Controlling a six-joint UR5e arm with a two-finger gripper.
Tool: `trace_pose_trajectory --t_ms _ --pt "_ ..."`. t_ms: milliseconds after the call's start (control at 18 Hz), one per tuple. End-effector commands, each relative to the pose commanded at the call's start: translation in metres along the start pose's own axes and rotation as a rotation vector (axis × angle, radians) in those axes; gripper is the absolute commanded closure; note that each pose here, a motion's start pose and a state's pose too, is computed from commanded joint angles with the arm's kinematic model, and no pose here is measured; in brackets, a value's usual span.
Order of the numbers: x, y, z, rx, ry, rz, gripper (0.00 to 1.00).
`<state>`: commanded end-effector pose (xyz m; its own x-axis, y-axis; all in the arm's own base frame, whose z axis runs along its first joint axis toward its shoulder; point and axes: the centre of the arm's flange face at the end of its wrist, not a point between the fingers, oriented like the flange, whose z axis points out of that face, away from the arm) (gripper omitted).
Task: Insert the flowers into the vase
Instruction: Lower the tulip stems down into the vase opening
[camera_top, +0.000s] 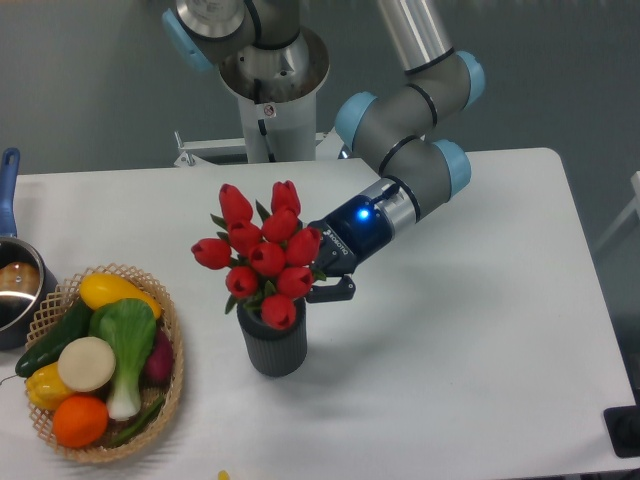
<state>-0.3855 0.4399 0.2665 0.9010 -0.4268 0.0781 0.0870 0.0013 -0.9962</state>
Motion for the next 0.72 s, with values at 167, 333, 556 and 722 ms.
trace_pose_trajectory --t_ms 167,333,556,722 --pt "0.002 0.008 -0.003 0.000 -0.005 0.002 0.82" --pt "0.003 0.012 -0.003 0.000 -0.006 -0.003 0.81" --pt "0.002 0.021 0.000 0.000 0.000 0.000 0.81" --pt "0.001 0.026 0.001 0.000 0.001 0.000 0.81"
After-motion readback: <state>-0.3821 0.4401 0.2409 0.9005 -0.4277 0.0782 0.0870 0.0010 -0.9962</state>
